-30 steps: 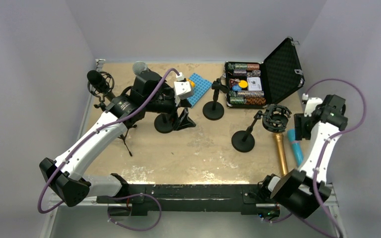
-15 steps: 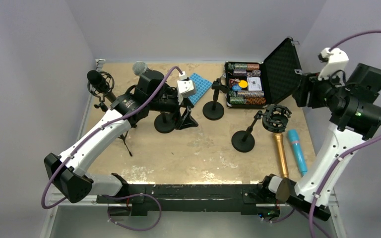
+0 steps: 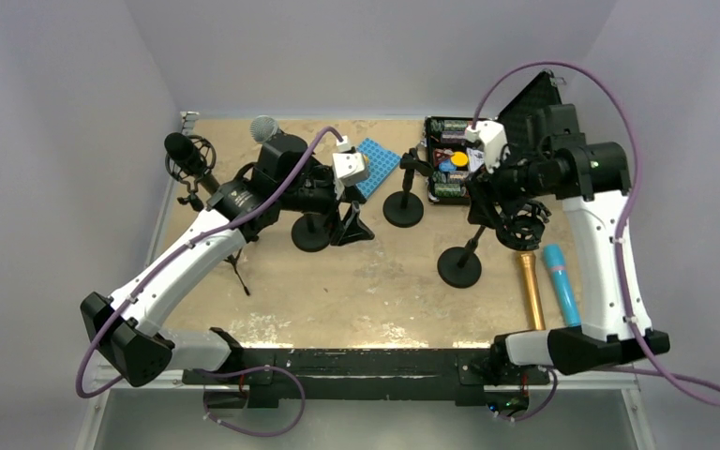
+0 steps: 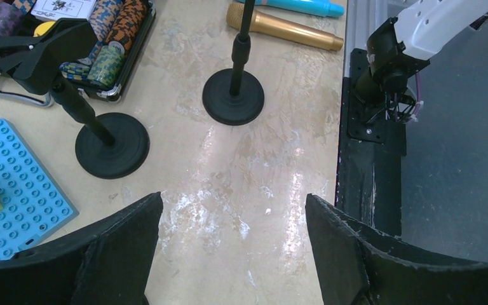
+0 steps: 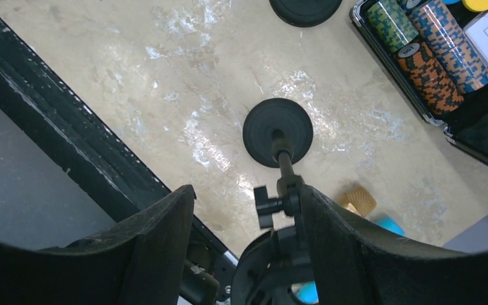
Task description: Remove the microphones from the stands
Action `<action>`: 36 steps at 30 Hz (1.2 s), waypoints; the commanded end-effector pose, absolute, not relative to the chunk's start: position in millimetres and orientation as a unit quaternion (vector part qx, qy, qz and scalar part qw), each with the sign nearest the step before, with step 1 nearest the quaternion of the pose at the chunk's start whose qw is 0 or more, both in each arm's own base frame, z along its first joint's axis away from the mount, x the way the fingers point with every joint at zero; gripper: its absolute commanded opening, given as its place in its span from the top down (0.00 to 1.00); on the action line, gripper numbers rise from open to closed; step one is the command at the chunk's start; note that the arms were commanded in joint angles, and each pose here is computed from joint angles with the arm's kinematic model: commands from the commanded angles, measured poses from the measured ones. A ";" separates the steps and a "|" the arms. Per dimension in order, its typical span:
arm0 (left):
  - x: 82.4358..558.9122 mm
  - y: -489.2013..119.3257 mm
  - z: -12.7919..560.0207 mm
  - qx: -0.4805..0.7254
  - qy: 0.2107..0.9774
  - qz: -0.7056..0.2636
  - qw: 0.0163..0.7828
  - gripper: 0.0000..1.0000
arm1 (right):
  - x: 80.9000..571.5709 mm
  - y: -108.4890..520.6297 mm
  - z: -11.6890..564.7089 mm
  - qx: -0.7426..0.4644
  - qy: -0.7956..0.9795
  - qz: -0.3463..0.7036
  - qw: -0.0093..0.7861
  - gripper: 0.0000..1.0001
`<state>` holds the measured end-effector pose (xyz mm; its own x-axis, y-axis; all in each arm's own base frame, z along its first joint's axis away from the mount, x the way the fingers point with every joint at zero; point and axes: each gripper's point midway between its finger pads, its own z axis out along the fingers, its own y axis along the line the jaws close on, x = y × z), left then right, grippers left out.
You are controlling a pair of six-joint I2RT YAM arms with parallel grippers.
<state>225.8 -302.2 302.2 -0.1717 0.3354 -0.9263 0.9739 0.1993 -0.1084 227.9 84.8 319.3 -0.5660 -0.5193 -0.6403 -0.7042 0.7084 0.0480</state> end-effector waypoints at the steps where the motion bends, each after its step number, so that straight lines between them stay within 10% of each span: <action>1: 222.1 -297.5 315.3 0.499 0.641 -0.390 0.433 0.13 | 239.1 72.0 304.4 -0.368 0.887 0.083 0.265 0.35; 25: 220.6 -291.4 308.3 0.493 0.648 -0.389 0.432 0.13 | 225.8 38.6 265.2 -0.331 0.931 0.010 0.153 0.34; 36: 222.0 -292.3 307.7 0.494 0.649 -0.387 0.430 0.13 | 230.3 46.5 265.1 -0.323 0.933 0.028 0.155 0.72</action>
<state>220.2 -291.5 296.9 -0.1755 0.3341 -0.9260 0.9705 0.2169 -0.1056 236.2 42.1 258.3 -0.7381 -0.6041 -0.3005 -0.6131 0.7864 -0.0751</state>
